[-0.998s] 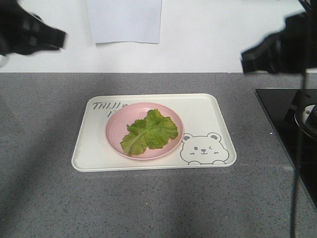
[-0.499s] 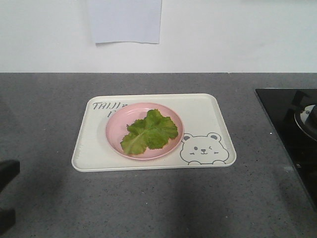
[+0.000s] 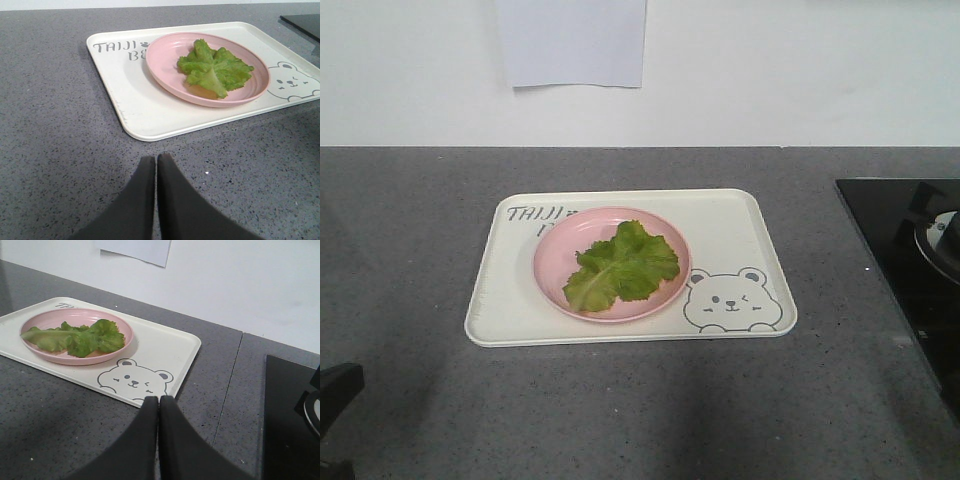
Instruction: Transfer vegetables to tray and serve
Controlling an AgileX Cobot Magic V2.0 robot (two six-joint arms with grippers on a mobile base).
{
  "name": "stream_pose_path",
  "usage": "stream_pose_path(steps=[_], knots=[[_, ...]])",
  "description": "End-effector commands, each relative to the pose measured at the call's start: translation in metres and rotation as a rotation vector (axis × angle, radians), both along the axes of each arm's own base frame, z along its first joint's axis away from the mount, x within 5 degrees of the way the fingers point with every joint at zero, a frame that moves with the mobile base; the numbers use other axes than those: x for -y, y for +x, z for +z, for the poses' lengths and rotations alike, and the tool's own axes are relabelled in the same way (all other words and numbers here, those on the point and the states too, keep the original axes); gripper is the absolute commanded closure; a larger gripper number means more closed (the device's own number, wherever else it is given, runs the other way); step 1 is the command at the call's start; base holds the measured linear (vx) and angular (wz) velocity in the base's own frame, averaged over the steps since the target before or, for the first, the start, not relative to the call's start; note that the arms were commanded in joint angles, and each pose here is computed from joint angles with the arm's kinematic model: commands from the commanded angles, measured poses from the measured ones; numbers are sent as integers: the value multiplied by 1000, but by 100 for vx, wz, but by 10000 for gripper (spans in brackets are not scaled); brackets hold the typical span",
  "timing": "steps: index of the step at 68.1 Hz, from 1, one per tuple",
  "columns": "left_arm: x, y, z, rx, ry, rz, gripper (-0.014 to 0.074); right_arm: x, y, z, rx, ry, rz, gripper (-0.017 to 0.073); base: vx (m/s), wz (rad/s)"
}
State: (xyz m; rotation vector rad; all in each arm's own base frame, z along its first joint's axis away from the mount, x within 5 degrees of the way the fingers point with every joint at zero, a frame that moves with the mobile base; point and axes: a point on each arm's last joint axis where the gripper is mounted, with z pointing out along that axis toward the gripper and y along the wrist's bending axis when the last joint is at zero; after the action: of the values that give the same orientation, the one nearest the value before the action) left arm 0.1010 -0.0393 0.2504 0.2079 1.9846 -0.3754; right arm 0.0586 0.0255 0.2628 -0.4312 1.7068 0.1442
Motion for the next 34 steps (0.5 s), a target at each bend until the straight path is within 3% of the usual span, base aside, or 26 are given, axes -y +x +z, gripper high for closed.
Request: stream_pose_path(steps=[1,34], knots=[[0,4,15,84,-43,22,600,2,2,13,68,25,-24,565,0,0],[0,4,15,88,-41,22,599,2,2,13,68,25,-24,565,0,0]])
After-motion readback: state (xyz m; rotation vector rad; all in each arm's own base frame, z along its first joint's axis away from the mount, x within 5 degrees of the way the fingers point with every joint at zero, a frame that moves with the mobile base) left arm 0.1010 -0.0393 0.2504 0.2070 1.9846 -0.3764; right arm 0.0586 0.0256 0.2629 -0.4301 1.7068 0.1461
